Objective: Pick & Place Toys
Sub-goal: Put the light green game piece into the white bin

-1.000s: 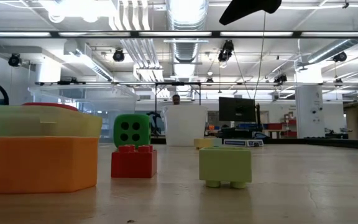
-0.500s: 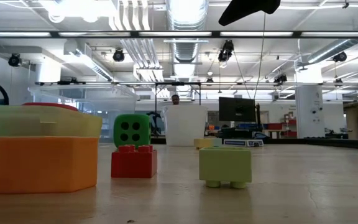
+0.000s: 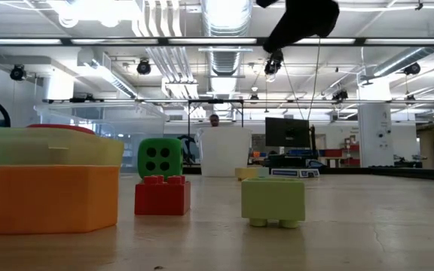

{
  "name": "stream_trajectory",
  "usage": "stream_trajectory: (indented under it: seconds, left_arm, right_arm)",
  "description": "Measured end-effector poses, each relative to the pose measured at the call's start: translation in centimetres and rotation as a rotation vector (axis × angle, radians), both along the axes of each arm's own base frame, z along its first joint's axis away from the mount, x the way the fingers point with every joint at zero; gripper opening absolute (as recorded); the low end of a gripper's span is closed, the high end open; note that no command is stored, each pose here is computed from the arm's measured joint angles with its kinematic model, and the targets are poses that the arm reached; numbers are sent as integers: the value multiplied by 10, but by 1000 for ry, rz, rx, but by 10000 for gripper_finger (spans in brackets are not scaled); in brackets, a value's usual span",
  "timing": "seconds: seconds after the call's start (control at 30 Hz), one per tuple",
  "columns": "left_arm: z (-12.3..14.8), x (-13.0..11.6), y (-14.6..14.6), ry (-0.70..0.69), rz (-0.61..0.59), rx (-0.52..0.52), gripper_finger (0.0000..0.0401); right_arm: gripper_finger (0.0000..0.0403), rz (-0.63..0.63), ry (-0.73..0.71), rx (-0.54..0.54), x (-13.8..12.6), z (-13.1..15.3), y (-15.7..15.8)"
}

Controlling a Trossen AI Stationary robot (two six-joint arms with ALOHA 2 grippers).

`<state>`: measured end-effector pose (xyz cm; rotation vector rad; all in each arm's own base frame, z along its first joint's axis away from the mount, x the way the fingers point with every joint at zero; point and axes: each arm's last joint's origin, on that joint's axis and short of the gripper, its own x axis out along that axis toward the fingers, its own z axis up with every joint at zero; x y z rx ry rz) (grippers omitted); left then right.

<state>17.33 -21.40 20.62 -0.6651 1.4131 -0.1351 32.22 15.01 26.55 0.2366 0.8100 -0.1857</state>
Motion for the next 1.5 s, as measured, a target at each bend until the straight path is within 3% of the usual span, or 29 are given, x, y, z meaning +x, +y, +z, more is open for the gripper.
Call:
stream_trajectory:
  seconds: [0.23,0.53,0.77,1.03,1.27,1.5]
  left_arm:
    - [28,2,2,-72,15,-46,359]
    - [36,6,10,-81,99,9,359]
    - [37,14,15,-159,178,65,359]
    - [37,20,22,-187,230,94,359]
    - [48,37,33,-211,345,50,359]
    - [63,43,46,-302,279,66,359]
  right_arm:
    - [367,64,-117,39,1,-35,2]
    - [367,92,-50,27,-2,-78,11]
    - [367,184,-27,-1,14,-85,48]
    - [367,192,32,-4,18,-95,62]
    - [367,214,87,4,34,-112,76]
    - [366,152,207,-25,38,-128,79]
